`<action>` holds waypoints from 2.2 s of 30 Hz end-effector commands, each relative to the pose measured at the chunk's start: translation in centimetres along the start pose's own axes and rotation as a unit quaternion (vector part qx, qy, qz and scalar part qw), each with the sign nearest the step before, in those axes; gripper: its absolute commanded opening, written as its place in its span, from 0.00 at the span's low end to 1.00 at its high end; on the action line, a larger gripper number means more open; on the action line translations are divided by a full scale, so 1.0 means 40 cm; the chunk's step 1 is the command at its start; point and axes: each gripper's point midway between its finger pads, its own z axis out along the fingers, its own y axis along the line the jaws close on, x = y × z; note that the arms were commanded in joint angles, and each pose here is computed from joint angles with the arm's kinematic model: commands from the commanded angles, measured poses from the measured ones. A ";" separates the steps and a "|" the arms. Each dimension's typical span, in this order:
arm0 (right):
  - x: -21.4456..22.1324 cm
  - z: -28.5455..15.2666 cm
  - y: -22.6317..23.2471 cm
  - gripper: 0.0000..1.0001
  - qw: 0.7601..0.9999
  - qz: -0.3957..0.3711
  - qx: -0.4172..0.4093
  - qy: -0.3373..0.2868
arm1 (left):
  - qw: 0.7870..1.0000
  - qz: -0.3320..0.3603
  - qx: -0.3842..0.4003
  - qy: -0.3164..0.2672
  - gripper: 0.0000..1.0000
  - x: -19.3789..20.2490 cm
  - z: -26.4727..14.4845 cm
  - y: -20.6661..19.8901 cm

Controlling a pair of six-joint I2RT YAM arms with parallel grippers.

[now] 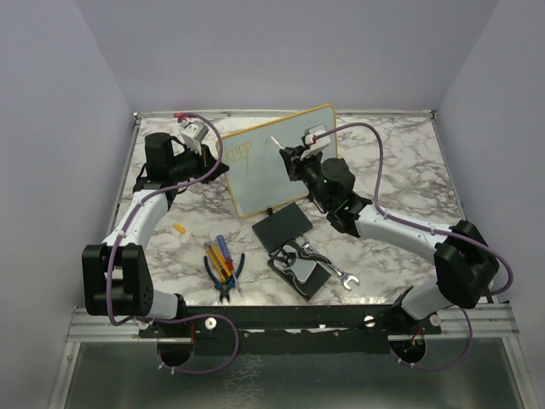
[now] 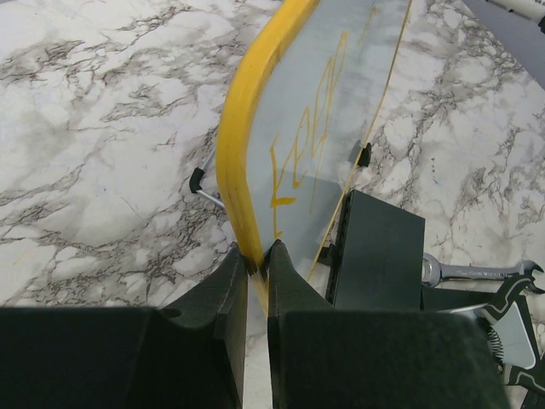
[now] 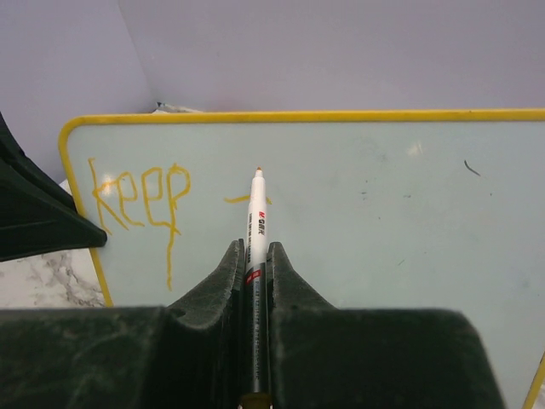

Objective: Write a sentence on the whiteboard

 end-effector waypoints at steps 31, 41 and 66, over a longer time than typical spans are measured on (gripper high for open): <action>0.139 0.016 0.001 0.01 0.998 0.000 0.017 0.064 | 0.999 -0.009 0.003 0.037 0.00 0.057 0.009 -0.008; 0.211 -0.013 0.006 0.01 0.995 0.012 0.022 0.097 | 0.999 -0.008 0.003 0.037 0.00 0.057 0.008 -0.009; 0.192 -0.020 -0.042 0.01 0.993 0.005 0.077 0.089 | 0.999 -0.008 0.003 0.037 0.00 0.058 0.007 -0.010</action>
